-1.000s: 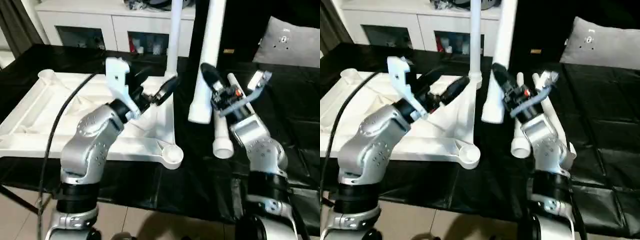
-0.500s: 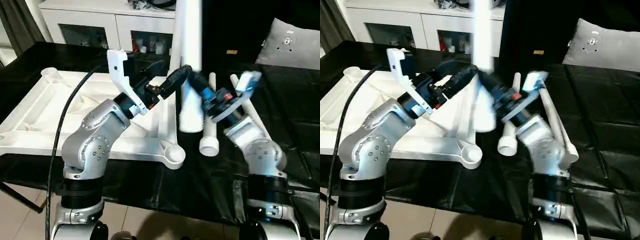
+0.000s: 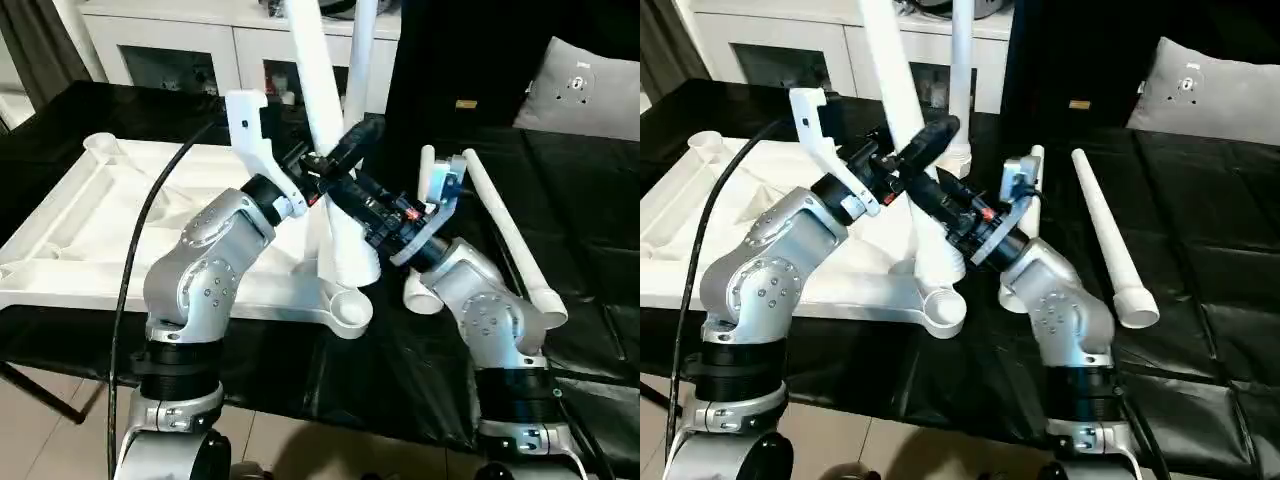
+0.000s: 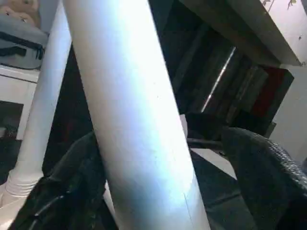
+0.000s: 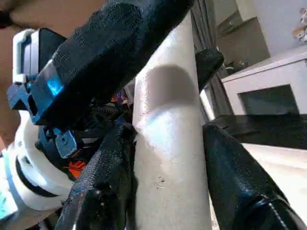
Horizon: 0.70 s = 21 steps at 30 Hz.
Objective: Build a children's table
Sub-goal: Pick table leg
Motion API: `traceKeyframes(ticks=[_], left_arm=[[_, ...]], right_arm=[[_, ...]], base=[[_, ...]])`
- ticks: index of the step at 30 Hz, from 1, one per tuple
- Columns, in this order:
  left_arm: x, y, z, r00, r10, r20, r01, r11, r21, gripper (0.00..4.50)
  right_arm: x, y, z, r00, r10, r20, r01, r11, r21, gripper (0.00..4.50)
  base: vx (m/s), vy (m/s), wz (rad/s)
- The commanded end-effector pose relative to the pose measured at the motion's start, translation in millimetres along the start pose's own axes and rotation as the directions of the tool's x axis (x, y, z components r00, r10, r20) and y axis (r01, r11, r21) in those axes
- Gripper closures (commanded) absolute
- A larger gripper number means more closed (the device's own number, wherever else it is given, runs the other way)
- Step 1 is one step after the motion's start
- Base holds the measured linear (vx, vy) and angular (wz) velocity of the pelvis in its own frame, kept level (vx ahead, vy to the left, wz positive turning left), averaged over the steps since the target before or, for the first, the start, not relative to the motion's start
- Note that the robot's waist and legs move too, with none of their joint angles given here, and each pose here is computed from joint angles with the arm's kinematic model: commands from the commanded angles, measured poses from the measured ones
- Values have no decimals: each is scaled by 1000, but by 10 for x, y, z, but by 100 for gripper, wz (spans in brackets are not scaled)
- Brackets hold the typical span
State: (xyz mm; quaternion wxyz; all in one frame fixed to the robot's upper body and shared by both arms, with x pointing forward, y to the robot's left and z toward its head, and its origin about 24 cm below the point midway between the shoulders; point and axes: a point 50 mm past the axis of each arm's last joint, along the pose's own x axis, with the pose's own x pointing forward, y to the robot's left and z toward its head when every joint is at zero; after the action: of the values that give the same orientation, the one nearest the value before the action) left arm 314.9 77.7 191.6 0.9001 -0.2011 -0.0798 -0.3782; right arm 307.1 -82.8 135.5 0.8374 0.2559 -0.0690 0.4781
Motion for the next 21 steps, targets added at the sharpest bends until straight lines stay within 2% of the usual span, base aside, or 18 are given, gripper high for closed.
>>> traceKeyframes(ticks=[1, 2, 3, 4, 6, 8, 9, 13, 14, 21], left_arm=[[44, -55, 19, 1000, -20, 11, 20, 1000, 7, 84], [44, -55, 19, 1000, -20, 11, 20, 1000, 7, 94], [53, -50, 12, 1000, -2, 14, 2, 1000, 17, 108], [73, -27, -2, 999, 48, 21, -48, 998, 40, 119], [95, -9, -14, 994, 103, 35, -105, 992, 66, 124], [120, -2, -14, 986, 155, 55, -160, 982, 99, 152], [145, -11, -21, 979, 192, 70, -200, 968, 151, 163], [168, -42, -55, 975, 210, 70, -220, 952, 212, 183], [172, -47, -62, 974, 215, 73, -226, 950, 215, 198], [185, -52, -103, 961, 258, 96, -272, 941, 202, 228]], right_arm=[[8, 23, 24, 1000, -19, 10, 20, 998, -58, 269], [8, 23, 24, 1000, -19, 10, 20, 998, -58, 269], [16, 16, 24, 999, -37, 16, 39, 995, -91, 269], [35, 3, 18, 997, -69, 17, 71, 985, -159, 269], [57, 9, -17, 997, -81, -9, 76, 967, -242, 269], [79, 15, -52, 996, -91, -15, 83, 953, -293, 269], [98, 16, -73, 994, -106, -3, 100, 944, -314, 269], [117, -5, -83, 988, -151, 32, 152, 929, -338, 269], [123, -6, -90, 987, -157, 38, 161, 926, -342, 269], [158, -10, -134, 984, -173, 54, 180, 912, -368, 270]], base=[[0, 0, 0], [0, 0, 0], [0, 0, 0], [0, 0, 0], [0, 0, 0], [0, 0, 0], [0, 0, 0], [0, 0, 0], [0, 0, 0], [0, 0, 0]])
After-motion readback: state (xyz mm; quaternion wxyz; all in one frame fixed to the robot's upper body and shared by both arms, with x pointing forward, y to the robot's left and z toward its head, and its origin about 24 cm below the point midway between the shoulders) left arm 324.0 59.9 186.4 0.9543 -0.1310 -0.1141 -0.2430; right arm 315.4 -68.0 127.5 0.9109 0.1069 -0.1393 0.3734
